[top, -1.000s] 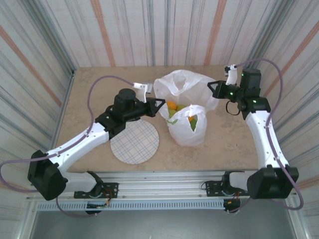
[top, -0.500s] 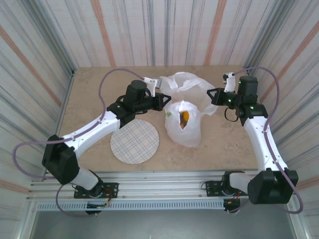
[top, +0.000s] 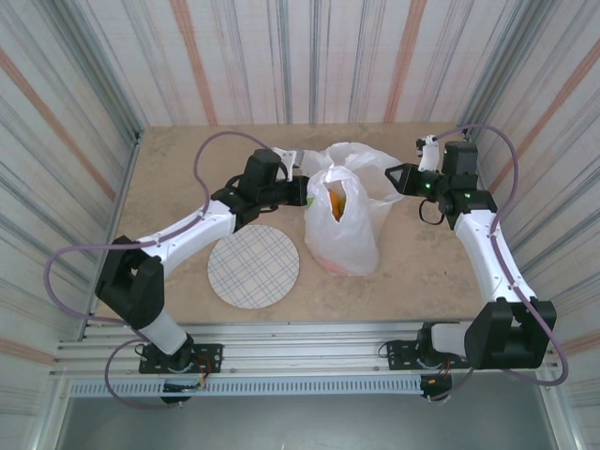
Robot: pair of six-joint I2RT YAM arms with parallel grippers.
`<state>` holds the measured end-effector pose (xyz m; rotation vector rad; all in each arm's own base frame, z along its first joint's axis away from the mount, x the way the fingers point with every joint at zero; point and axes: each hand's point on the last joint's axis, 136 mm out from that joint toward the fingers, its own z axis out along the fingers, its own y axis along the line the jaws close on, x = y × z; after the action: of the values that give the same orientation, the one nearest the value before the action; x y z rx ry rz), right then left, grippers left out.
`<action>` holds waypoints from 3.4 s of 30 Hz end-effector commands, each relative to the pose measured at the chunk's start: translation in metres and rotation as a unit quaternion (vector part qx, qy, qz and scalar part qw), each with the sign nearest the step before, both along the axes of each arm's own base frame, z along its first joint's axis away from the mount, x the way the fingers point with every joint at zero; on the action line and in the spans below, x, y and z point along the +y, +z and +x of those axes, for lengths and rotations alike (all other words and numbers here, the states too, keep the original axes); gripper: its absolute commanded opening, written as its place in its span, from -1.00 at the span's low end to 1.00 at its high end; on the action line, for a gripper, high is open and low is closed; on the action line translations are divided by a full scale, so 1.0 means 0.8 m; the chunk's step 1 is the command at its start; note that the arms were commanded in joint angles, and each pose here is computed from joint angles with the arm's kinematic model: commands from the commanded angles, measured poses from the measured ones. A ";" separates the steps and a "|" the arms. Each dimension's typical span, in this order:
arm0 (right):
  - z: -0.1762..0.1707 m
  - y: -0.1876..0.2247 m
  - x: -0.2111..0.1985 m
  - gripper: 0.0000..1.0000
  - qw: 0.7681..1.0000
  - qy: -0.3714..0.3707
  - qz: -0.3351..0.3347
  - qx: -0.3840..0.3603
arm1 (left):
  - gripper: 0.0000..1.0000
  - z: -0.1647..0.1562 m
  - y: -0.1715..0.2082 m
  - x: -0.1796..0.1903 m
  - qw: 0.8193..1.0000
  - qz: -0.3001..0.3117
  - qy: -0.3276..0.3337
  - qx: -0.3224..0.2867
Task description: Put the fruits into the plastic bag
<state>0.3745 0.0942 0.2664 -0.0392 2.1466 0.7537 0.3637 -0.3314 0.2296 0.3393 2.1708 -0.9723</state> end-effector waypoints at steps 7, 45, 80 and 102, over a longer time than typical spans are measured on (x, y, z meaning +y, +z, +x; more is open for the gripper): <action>-0.005 0.067 -0.005 0.32 0.998 -0.011 -0.015 -0.063 | 0.30 -0.010 0.073 0.056 0.993 0.014 0.047 -0.108; -0.062 -0.062 -0.143 0.98 0.945 -0.281 -0.142 -0.088 | 0.97 -0.064 -0.049 0.381 0.863 0.242 0.408 -0.175; 0.003 -0.202 -0.162 0.98 0.922 -0.293 -0.214 -0.135 | 0.97 0.039 -0.173 0.409 0.894 0.265 0.310 -0.183; 0.021 -0.228 -0.152 0.98 0.931 -0.265 -0.228 -0.108 | 0.97 0.039 -0.172 0.403 0.899 0.265 0.295 -0.184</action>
<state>0.3876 -0.0299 0.0795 0.2233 1.9530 -0.0616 0.3891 -0.0091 0.0803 0.0602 1.9938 0.0268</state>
